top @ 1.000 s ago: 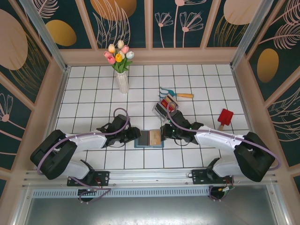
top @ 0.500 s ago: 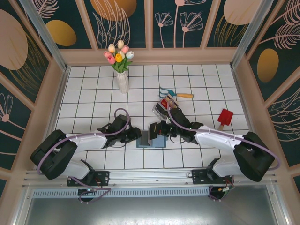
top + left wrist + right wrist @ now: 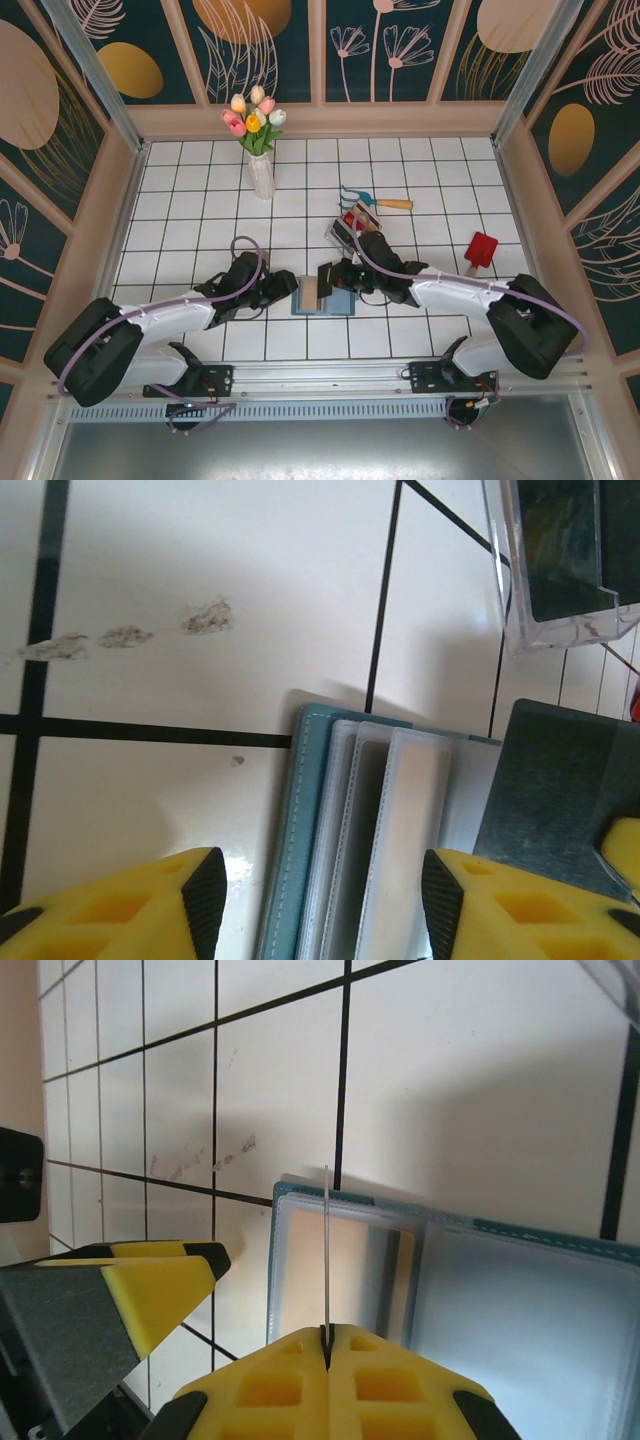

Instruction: Put the credit cards into the card holder

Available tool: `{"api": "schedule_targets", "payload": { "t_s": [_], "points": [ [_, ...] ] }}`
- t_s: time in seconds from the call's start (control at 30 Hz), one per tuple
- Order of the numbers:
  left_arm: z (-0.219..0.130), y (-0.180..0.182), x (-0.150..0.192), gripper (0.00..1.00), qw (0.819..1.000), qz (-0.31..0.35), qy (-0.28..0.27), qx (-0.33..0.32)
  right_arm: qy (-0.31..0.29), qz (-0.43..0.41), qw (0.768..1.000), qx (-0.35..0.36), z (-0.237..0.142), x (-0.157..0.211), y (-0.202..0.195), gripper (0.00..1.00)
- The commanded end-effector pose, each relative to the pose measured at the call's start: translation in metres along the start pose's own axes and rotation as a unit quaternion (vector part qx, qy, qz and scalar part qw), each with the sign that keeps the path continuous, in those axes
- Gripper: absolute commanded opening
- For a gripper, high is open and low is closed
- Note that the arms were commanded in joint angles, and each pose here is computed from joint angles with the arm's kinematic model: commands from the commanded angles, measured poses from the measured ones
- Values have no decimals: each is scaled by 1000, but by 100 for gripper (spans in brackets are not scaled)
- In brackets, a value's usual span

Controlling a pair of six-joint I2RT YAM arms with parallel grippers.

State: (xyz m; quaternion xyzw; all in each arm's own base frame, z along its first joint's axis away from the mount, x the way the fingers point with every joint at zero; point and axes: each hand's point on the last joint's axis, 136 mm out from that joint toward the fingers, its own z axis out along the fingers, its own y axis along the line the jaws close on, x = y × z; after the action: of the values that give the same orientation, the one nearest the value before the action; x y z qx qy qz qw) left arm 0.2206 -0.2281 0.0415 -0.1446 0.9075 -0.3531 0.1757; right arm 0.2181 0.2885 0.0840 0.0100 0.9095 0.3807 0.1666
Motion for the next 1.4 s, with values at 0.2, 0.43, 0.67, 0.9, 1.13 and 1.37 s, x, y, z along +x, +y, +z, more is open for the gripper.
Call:
{"api": "schedule_targets", "payload": {
  "t_s": [0.2, 0.43, 0.67, 0.9, 1.13, 1.37],
  "points": [
    [18, -16, 3, 58, 998, 42, 36, 7, -37, 23, 999, -22, -14, 0, -11, 3],
    [23, -7, 7, 54, 998, 38, 46, -11, -35, 32, 998, -43, -6, 2, -11, 3],
    [25, -4, 10, 53, 998, 38, 53, -16, -21, 34, 999, -25, 3, 10, -19, 2],
    [25, 0, 12, 53, 997, 38, 57, -21, -31, 27, 999, -18, -5, 9, -18, 2],
    [27, 0, 13, 51, 997, 39, 60, -22, -29, 27, 999, -10, -5, 12, -23, 2],
    [27, 1, 14, 49, 997, 39, 62, -24, -15, 25, 1000, 2, 5, 23, -29, 2]
  ]
}}
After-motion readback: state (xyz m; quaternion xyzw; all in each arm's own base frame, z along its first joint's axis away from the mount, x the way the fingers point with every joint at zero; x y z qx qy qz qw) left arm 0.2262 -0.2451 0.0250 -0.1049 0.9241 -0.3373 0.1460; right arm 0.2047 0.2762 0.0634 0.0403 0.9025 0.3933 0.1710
